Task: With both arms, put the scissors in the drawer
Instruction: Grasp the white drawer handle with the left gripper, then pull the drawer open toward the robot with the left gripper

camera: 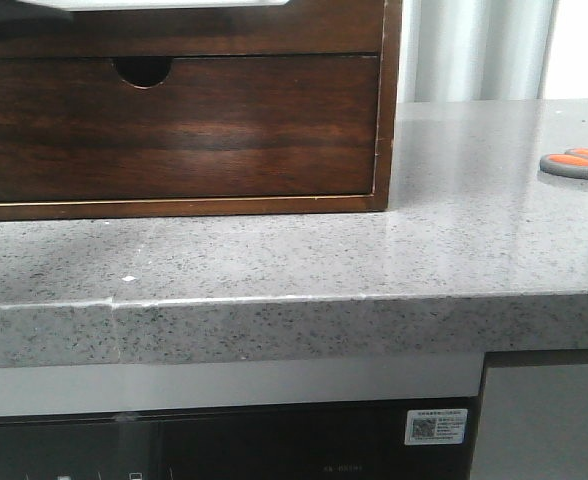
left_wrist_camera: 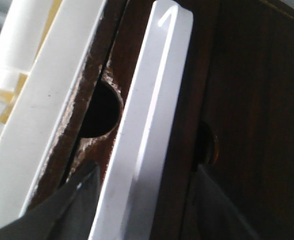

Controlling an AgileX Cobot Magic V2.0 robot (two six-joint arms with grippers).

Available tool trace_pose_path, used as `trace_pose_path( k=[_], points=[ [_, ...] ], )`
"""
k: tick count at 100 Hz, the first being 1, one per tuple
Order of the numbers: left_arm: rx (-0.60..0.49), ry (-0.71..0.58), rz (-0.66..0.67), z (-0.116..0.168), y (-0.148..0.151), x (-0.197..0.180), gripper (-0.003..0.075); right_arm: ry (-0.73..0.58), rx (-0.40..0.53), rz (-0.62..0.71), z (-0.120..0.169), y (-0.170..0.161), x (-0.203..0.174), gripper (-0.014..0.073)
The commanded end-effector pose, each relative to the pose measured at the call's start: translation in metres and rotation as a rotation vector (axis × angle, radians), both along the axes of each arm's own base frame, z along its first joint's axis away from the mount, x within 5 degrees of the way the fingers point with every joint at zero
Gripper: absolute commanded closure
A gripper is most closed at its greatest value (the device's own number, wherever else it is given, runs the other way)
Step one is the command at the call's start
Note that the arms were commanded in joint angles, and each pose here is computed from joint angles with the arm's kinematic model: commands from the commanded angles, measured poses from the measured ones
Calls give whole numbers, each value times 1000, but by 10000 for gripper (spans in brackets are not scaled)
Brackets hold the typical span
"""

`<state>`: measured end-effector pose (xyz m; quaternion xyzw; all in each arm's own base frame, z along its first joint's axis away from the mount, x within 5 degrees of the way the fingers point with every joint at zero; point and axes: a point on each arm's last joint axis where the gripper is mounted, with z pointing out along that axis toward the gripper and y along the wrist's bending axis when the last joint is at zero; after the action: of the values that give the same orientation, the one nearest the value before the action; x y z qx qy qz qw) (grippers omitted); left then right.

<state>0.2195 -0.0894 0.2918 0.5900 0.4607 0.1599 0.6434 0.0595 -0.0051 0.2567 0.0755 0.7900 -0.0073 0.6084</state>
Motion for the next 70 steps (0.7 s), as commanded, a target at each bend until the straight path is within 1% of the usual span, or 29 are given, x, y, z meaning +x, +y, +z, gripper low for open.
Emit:
trace_pose_path(
  k=[1, 9, 31, 47, 70],
  points=[
    [-69, -60, -37, 18, -5, 1, 421, -85, -16, -5, 14, -1, 3, 701],
    [-68, -56, -36, 18, -6, 4, 489, -85, -16, -5, 14, -1, 3, 701],
    [-55, -58, -43, 17, -6, 4, 718, -85, -16, -5, 14, -1, 3, 701],
    [-23, -68, -49, 18, -6, 2, 716, -85, -16, -5, 14, -1, 3, 701],
    [-19, -94, -51, 23, -4, -7, 716, -85, -16, -5, 14, -1, 3, 701]
  ],
)
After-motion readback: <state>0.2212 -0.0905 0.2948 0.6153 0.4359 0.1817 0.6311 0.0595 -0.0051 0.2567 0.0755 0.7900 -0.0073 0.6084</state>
